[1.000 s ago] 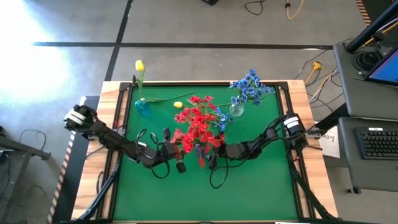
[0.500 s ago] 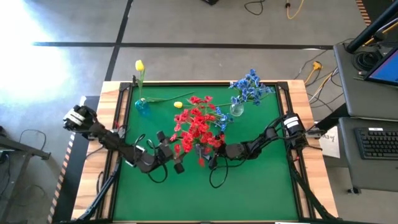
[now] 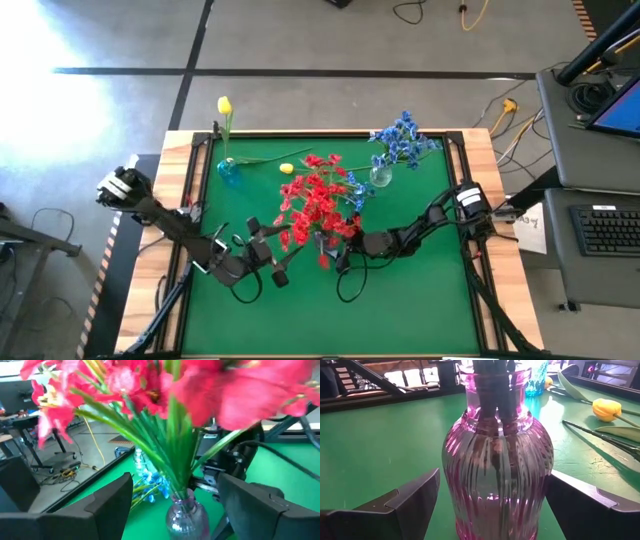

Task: Sort flowers into vase by color
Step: Put the blue flowers into the transparent vase

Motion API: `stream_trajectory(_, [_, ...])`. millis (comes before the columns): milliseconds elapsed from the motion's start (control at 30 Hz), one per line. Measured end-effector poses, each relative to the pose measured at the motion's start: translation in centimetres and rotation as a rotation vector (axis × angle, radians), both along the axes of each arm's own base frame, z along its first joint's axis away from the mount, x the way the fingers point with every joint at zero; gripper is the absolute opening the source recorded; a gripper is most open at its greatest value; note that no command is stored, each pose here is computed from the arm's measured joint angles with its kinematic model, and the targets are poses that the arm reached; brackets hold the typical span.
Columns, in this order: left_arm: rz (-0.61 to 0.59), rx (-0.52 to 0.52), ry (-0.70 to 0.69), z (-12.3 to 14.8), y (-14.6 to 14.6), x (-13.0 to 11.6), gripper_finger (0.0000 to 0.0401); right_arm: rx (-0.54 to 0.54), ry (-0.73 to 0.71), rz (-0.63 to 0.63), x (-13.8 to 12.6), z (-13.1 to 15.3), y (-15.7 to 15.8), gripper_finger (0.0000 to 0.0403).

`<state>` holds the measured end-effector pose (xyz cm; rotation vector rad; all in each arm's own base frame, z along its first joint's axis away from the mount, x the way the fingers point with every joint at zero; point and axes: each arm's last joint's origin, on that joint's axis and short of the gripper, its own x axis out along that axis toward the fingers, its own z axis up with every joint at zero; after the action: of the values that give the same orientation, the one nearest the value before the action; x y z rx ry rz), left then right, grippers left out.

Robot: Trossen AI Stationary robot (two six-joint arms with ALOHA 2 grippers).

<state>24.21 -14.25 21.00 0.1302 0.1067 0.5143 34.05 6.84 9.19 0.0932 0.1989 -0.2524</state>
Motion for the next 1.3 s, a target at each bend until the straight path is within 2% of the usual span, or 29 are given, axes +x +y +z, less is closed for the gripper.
stream_trajectory(300, [-0.004,-0.014,0.026,0.6,0.5,-0.8,0.0274,0.001,-0.014,0.0,0.0,0.5,0.0,0.0338])
stream_trajectory(767, [-0.012,-0.009,0.041,0.5,0.3,-1.0,0.0274,-0.024,0.054,0.002,-0.1,0.2,0.0,0.0338])
stream_trajectory(933, [-0.012,-0.006,0.045,0.4,0.3,-1.0,0.0274,-0.031,0.059,0.002,-0.3,1.3,-0.1,0.0338])
stream_trajectory(1300, [-0.038,-0.029,0.026,0.9,-0.1,-1.6,0.0274,-0.05,0.203,0.007,-1.9,4.8,-0.2,0.0338])
